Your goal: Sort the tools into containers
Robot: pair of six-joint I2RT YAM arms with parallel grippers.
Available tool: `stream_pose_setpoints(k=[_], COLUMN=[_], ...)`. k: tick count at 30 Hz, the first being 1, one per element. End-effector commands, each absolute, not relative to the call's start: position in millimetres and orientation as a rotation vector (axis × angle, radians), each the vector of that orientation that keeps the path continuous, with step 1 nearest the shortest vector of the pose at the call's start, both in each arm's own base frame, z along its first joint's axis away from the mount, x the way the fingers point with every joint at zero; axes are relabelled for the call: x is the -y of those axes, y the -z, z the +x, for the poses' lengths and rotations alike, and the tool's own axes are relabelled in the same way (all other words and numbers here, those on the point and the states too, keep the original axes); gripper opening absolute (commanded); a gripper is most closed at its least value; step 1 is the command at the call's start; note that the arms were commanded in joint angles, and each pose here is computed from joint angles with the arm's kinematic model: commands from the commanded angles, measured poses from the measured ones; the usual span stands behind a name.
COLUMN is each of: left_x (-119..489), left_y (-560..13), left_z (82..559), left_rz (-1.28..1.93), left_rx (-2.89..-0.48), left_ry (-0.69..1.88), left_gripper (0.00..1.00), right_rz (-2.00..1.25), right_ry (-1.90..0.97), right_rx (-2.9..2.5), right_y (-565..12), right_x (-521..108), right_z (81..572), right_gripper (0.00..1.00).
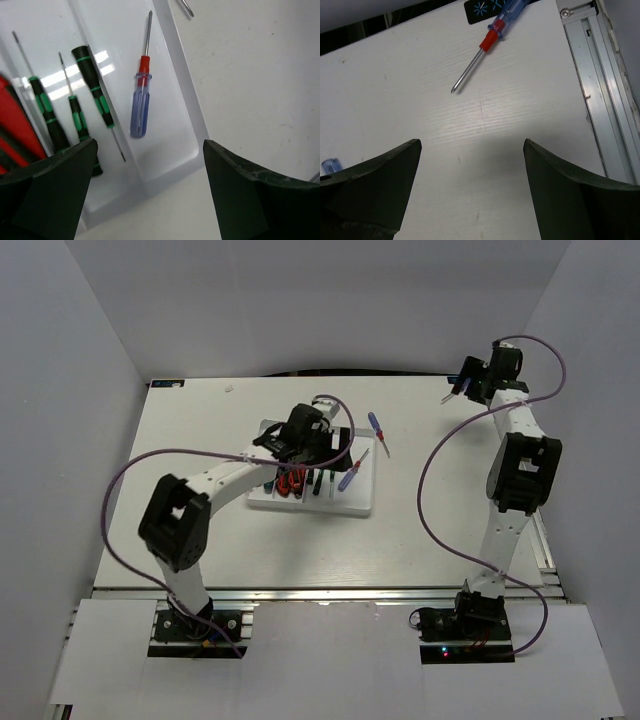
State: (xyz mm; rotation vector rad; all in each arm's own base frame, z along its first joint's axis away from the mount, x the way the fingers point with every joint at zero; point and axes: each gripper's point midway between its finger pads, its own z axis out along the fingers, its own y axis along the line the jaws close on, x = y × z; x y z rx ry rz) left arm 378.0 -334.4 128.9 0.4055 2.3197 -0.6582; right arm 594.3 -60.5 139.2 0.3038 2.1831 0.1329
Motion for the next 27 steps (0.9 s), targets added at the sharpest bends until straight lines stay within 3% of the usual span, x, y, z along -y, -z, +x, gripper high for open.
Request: stream_pose_setpoints(k=[1, 3, 15, 27], left_x=[315.4, 305.9, 254.3, 247.9], left_y=[-177.8, -203.8, -200.3, -193.1], left_z=[369.4, 362.6, 324.0, 319.8], left_rz=[0.368, 0.339, 0.219, 0.202], left_rx=[-2.166, -2.075, -2.045, -2.073], left_ry=[0.649, 0.663, 0.600, 0.574], left_gripper=[0.98, 0.98, 0.98, 0.98], right_rz=[0.409, 0.431, 0.496, 0.473], right_ry=[-0.084, -0.072, -0.012, -0.074], right_rx=[-2.077, -2.083, -1.963, -1.942], right_y=[-152.9, -131.5, -110.8, -88.6], right_x=[65.1, 67.3, 82.2, 50.3], right_z=[627.7, 639.6, 690.2, 705.8], right_gripper=[0.89, 0.88, 0.69, 0.66])
